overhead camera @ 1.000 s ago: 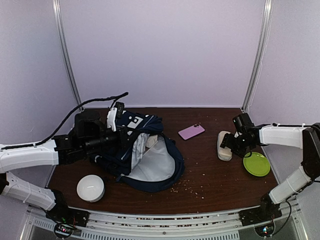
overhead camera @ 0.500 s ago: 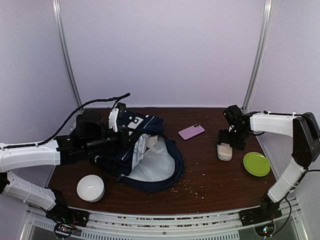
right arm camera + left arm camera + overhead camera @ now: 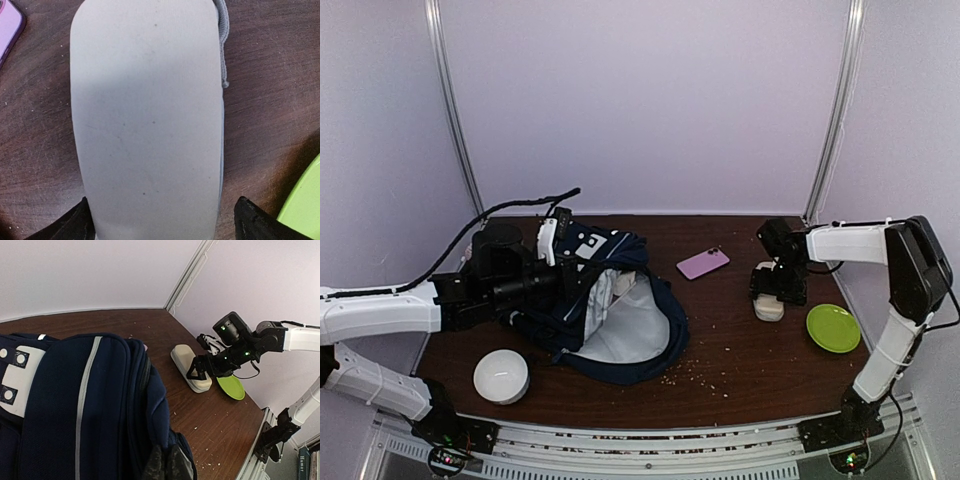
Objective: Pack the student bag
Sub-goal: Pick up the stationery from the center of the board.
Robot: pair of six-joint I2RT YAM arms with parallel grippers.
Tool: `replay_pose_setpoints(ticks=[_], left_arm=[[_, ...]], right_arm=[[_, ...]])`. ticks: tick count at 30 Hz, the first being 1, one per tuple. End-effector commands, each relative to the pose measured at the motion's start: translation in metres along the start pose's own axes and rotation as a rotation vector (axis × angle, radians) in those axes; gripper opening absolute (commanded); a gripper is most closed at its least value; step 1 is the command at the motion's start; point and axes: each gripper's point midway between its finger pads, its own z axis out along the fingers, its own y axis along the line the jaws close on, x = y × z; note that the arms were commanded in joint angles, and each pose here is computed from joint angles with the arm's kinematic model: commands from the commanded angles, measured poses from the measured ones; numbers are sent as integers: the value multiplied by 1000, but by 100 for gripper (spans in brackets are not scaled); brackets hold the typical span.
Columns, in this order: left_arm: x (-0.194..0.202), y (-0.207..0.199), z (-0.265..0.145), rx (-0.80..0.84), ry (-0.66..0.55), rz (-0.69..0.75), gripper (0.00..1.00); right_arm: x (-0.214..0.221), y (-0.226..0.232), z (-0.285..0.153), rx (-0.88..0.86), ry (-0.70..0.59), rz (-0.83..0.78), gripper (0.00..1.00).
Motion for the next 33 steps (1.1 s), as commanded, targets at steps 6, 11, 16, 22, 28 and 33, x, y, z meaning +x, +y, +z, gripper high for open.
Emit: replay_pose_setpoints(ticks=[6, 11, 16, 22, 28, 33], left_arm=[[-26, -10, -5, 39, -99, 9, 0], [-27, -10, -5, 37, -99, 10, 0], [-28, -10, -8, 34, -103, 9, 0], [-34, -7, -14, 3, -111, 24, 0], [-45, -5, -22, -40, -127, 63, 0], [-60, -9, -29, -50, -149, 79, 0]], right_arm=[[-3, 7, 6, 5, 13, -31, 91], [1, 12, 6, -28, 33, -65, 82], [3, 14, -3, -70, 20, -71, 70], [2, 24, -35, -200, -45, -63, 60], [14, 51, -109, -427, -151, -144, 60], [49, 82, -178, -699, -200, -232, 60]])
